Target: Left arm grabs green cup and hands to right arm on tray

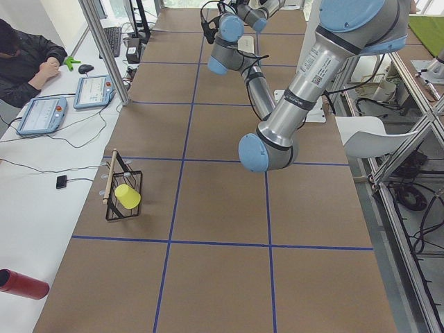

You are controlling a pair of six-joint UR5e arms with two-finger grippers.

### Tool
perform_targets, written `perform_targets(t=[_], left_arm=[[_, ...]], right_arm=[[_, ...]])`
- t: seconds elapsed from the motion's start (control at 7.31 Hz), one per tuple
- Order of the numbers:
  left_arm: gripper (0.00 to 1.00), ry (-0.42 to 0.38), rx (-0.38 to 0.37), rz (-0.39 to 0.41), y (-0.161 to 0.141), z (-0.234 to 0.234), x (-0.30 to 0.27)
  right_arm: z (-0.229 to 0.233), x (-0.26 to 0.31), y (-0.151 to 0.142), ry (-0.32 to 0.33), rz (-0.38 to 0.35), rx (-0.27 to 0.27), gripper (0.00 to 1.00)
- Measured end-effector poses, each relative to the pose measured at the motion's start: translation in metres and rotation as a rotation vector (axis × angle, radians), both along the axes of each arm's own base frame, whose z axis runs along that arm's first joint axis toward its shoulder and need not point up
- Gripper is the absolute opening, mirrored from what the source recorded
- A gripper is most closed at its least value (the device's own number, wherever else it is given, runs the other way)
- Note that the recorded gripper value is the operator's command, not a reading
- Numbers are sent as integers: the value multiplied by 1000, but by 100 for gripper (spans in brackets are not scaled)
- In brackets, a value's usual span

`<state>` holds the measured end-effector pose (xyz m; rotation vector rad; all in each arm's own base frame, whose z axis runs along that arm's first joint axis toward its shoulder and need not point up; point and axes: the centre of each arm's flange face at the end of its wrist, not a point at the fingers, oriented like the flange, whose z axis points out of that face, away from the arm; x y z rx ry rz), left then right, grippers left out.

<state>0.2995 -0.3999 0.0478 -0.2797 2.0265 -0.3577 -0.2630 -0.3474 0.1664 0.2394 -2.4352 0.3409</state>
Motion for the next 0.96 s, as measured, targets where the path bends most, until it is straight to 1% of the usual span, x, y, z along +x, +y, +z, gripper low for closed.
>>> perform_targets(t=[0.27, 0.55, 0.82, 0.96], left_arm=[[0, 4, 3, 13, 5, -1, 4], [0, 11, 9, 24, 11, -4, 5], [0, 18, 15, 30, 16, -6, 4], [0, 20, 17, 32, 17, -7, 4]], right_arm=[[-4, -2, 0, -8, 3, -7, 94], [-6, -5, -1, -8, 3, -11, 83], [-6, -7, 0, -13, 3, -20, 67], [-6, -8, 0, -16, 3, -24, 62]])
